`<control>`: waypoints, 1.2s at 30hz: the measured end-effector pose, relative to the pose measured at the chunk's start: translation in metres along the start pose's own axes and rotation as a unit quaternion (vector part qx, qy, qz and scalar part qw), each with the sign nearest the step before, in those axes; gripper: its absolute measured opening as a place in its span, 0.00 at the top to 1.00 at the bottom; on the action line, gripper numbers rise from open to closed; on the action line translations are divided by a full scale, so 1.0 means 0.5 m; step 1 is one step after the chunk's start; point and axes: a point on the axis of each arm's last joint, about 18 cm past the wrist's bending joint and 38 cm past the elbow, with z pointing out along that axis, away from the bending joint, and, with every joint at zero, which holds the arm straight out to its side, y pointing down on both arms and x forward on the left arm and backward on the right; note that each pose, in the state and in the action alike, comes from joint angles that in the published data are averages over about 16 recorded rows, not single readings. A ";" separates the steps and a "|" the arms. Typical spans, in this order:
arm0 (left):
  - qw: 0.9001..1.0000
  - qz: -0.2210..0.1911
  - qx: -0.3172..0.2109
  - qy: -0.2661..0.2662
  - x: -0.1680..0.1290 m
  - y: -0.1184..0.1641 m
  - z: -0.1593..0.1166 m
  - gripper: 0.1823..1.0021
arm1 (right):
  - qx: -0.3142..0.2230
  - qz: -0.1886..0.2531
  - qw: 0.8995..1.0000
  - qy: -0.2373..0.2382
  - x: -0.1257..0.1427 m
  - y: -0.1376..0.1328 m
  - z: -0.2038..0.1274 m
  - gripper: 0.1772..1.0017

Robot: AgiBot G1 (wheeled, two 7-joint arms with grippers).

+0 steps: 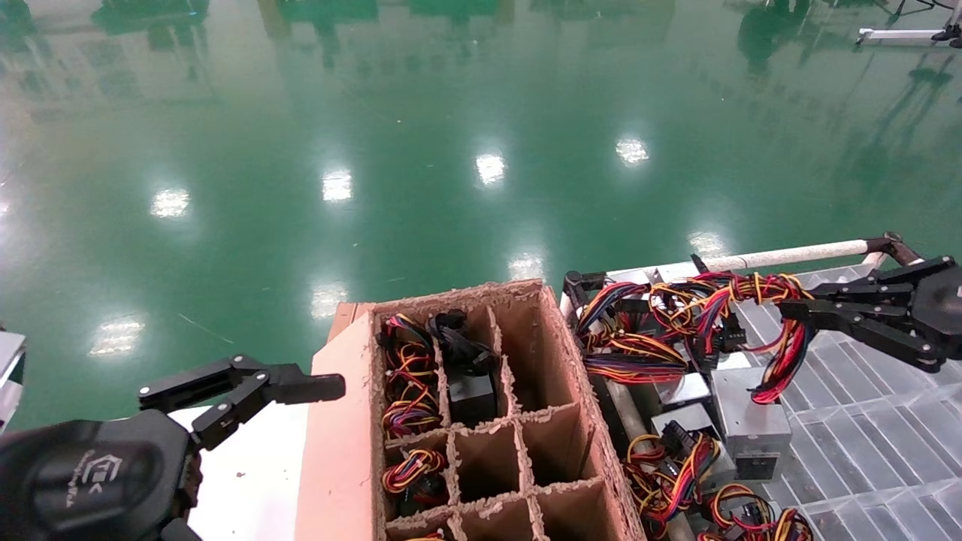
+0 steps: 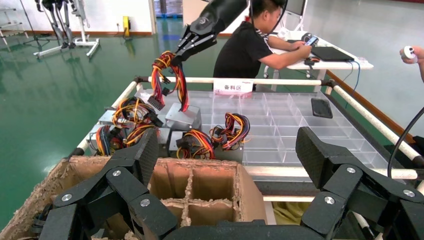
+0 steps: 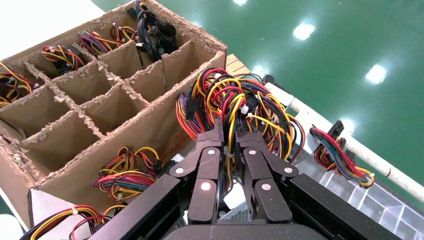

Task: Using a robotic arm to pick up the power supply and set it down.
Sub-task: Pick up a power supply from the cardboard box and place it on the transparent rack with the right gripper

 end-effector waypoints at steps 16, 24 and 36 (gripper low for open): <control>1.000 0.000 0.000 0.000 0.000 0.000 0.000 0.00 | -0.003 0.049 0.999 0.021 0.006 0.098 -0.011 0.96; 1.000 0.000 0.000 0.000 0.000 0.000 0.000 0.00 | 0.020 0.078 0.996 0.045 0.012 0.127 -0.046 0.96; 1.000 0.000 0.000 0.000 0.000 0.000 0.000 0.00 | 0.039 0.114 0.990 0.074 0.010 0.175 -0.085 0.96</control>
